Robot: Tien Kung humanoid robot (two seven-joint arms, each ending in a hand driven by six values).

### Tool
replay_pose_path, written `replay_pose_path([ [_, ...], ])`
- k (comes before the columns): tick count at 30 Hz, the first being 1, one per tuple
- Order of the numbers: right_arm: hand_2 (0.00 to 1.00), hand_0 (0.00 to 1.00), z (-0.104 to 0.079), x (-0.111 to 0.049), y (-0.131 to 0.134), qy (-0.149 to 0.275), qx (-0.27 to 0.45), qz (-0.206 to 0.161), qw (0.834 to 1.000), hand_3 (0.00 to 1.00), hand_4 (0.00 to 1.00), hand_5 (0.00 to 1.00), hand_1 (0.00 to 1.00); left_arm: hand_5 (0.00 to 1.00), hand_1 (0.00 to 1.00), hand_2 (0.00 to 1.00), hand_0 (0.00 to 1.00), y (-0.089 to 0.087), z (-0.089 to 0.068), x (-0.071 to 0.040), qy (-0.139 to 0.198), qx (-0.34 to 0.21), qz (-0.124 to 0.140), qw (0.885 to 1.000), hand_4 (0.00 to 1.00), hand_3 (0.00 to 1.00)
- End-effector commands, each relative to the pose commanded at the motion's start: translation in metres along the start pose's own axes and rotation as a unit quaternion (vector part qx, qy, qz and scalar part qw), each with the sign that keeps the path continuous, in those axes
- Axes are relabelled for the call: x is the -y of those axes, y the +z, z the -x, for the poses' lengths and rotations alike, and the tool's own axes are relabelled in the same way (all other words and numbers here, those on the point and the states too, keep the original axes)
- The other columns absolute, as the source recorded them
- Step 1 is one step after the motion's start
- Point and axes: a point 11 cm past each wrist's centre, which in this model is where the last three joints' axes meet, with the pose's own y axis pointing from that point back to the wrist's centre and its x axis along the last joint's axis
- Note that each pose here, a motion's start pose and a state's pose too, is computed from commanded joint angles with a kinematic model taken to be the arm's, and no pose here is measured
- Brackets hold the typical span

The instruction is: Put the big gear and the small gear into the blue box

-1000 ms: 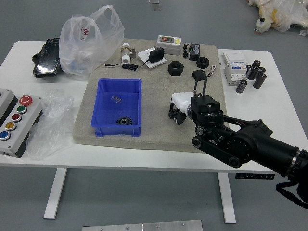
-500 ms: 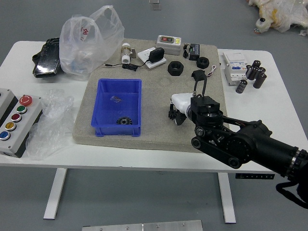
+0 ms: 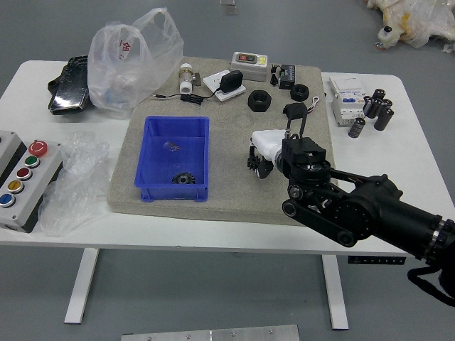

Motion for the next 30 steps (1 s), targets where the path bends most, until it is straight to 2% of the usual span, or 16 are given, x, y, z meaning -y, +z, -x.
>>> replay_pose_path([
  [3, 0.264, 0.158, -0.008, -0.001, -0.004, 0.022, 0.001, -0.004, 1.0, 0.425, 0.581, 0.035, 0.31, 0.299, 0.512, 0.53, 0.687, 0.0, 0.0, 0.0, 0.0, 0.0, 0.0, 1.0, 0.677, 0.704],
  [4, 0.237, 0.157, -0.011, -0.002, -0.006, 0.034, 0.0, -0.007, 0.999, 0.426, 0.533, 0.002, 0.31, 0.301, 0.514, 0.53, 0.687, 0.0, 0.0, 0.0, 0.0, 0.0, 0.0, 1.0, 0.678, 0.706],
  [6, 0.237, 0.157, -0.017, -0.004, -0.013, 0.055, 0.0, -0.017, 0.998, 0.426, 0.533, 0.002, 0.31, 0.301, 0.514, 0.53, 0.687, 0.0, -0.001, 0.0, 0.001, 0.0, 0.0, 1.0, 0.678, 0.706],
  [9, 0.237, 0.157, -0.026, -0.011, -0.033, 0.091, 0.003, -0.066, 0.994, 0.426, 0.533, 0.002, 0.31, 0.301, 0.514, 0.53, 0.687, -0.001, -0.001, 0.0, 0.001, 0.0, -0.001, 1.0, 0.678, 0.706],
  [10, 0.199, 0.131, -0.028, -0.015, -0.042, 0.1, 0.013, -0.089, 0.991, 0.442, 0.518, 0.002, 0.267, 0.299, 0.511, 0.531, 0.687, -0.001, -0.001, 0.0, 0.001, 0.0, -0.001, 1.0, 0.679, 0.708],
  [11, 0.199, 0.131, -0.029, -0.018, -0.049, 0.106, 0.024, -0.108, 0.988, 0.442, 0.518, 0.002, 0.267, 0.299, 0.511, 0.531, 0.687, 0.0, -0.001, 0.0, 0.001, 0.0, -0.001, 1.0, 0.679, 0.708],
  [13, 0.199, 0.131, -0.031, -0.027, -0.066, 0.119, 0.057, -0.156, 0.979, 0.442, 0.518, 0.002, 0.267, 0.299, 0.511, 0.531, 0.687, 0.0, 0.0, 0.0, 0.0, 0.0, -0.001, 1.0, 0.679, 0.708],
  [15, 0.199, 0.131, -0.034, -0.033, -0.076, 0.131, 0.087, -0.187, 0.97, 0.442, 0.518, 0.002, 0.267, 0.299, 0.511, 0.531, 0.687, 0.0, 0.001, 0.0, -0.001, 0.001, 0.0, 1.0, 0.679, 0.708],
  [16, 0.184, 0.103, -0.036, -0.036, -0.08, 0.137, 0.102, -0.2, 0.965, 0.494, 0.496, 0.002, 0.211, 0.299, 0.514, 0.531, 0.687, 0.0, 0.001, 0.0, -0.001, 0.001, 0.0, 1.0, 0.678, 0.709],
  [19, 0.184, 0.103, -0.046, -0.043, -0.085, 0.159, 0.16, -0.233, 0.946, 0.494, 0.496, 0.002, 0.211, 0.299, 0.514, 0.531, 0.687, 0.0, 0.001, 0.0, -0.001, 0.001, -0.002, 1.0, 0.678, 0.709],
  [21, 0.184, 0.103, -0.051, -0.044, -0.085, 0.17, 0.188, -0.243, 0.936, 0.494, 0.496, 0.002, 0.211, 0.299, 0.514, 0.531, 0.687, -0.001, 0.001, 0.0, -0.002, 0.001, -0.003, 1.0, 0.678, 0.709],
  [22, 0.145, 0.035, -0.054, -0.044, -0.084, 0.176, 0.202, -0.247, 0.931, 0.587, 0.463, 0.002, 0.095, 0.297, 0.515, 0.531, 0.687, -0.001, 0.001, 0.0, -0.003, 0.002, -0.004, 1.0, 0.679, 0.712],
  [26, 0.145, 0.035, -0.062, -0.046, -0.08, 0.197, 0.262, -0.259, 0.908, 0.587, 0.463, 0.002, 0.095, 0.297, 0.515, 0.531, 0.687, -0.002, 0.001, 0.0, -0.005, 0.002, -0.006, 1.0, 0.679, 0.712],
  [30, 0.15, 0.005, -0.061, -0.048, -0.081, 0.189, 0.312, -0.277, 0.889, 0.608, 0.466, 0.002, 0.06, 0.298, 0.516, 0.534, 0.687, -0.001, 0.002, 0.0, -0.006, 0.001, -0.005, 1.0, 0.68, 0.713],
])
